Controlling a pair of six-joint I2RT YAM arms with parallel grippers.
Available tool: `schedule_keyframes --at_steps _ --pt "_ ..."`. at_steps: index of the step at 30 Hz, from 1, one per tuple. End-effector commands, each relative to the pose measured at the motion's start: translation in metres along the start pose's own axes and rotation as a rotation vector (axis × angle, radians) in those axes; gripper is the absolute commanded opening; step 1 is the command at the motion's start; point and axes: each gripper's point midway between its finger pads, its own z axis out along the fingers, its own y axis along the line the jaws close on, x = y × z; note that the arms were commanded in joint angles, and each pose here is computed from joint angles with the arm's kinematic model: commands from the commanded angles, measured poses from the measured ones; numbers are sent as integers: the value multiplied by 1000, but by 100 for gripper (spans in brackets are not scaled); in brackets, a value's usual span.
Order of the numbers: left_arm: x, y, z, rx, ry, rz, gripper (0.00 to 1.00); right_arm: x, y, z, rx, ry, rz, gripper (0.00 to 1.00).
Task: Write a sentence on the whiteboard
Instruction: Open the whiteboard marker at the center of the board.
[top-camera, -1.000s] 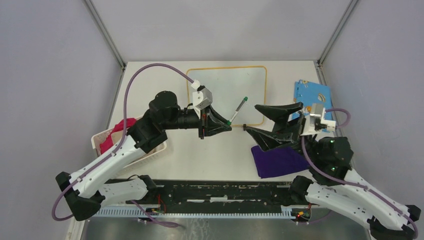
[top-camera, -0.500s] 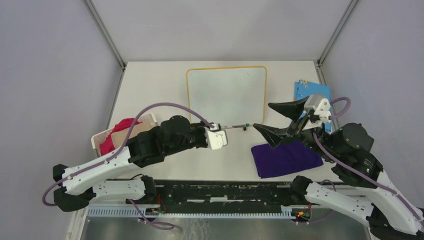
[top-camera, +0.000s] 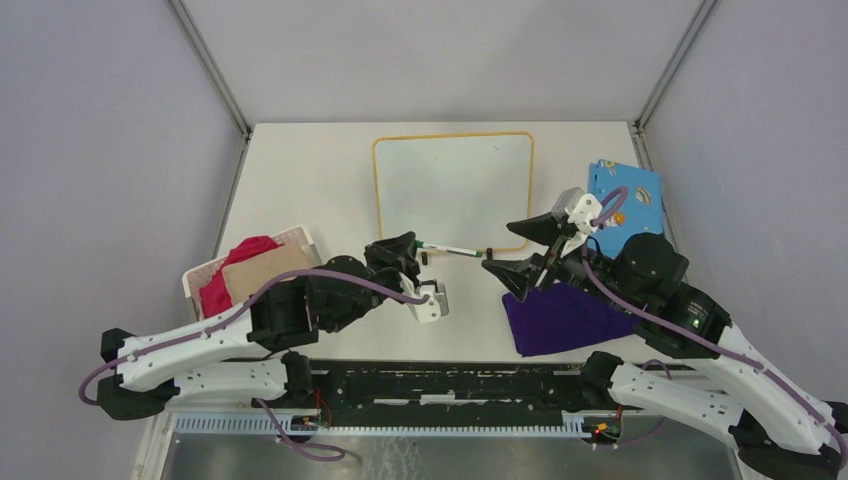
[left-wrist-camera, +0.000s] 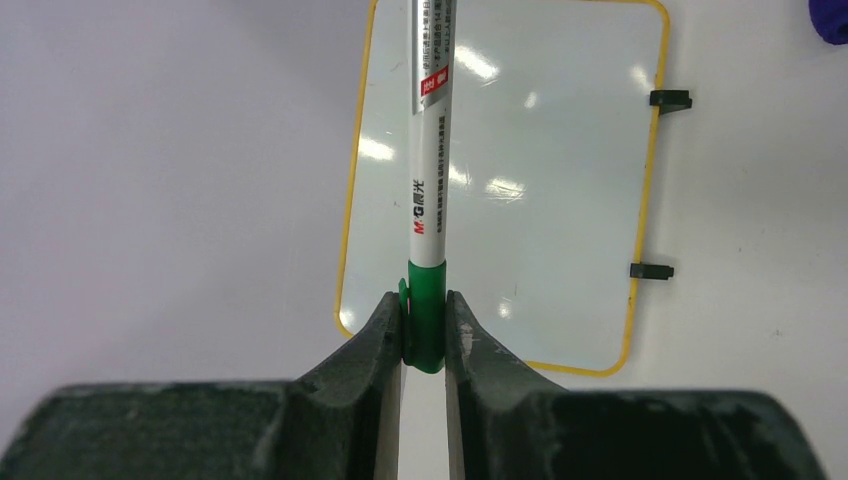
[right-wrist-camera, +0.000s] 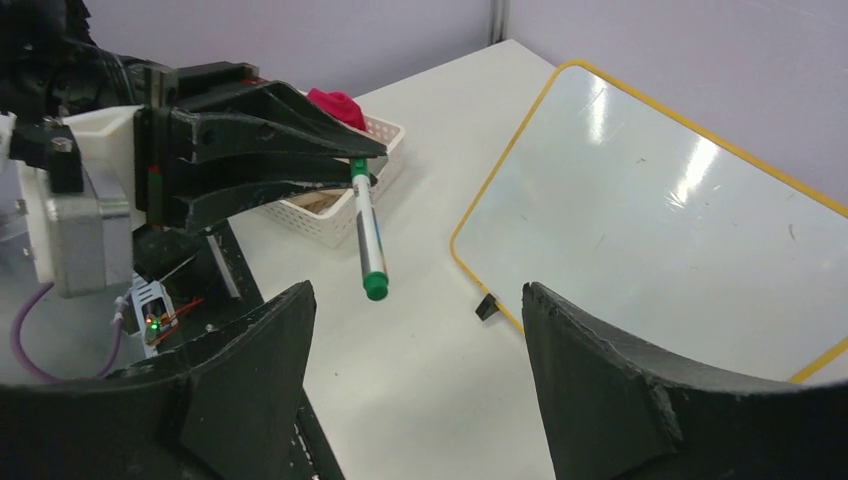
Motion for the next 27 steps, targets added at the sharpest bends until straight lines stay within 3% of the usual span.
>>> schedule_keyframes --at_steps 1,5,8,12,20,27 --pt "-12 15 1 -30 -19 -48 2 -16 15 11 -72 -83 57 81" --pt "-5 6 8 1 34 -14 2 -28 17 18 -84 -136 102 80" --pt "-7 15 1 -29 7 16 2 -31 11 23 -43 -110 117 80" --pt "-16 38 -13 -87 -42 -63 2 -29 0 18 17 -139 129 80" --pt "-10 3 -8 132 66 -122 2 -35 10 24 -33 -122 140 79" --pt "-9 -1 -9 164 52 -46 2 -27 12 38 -36 -24 165 78"
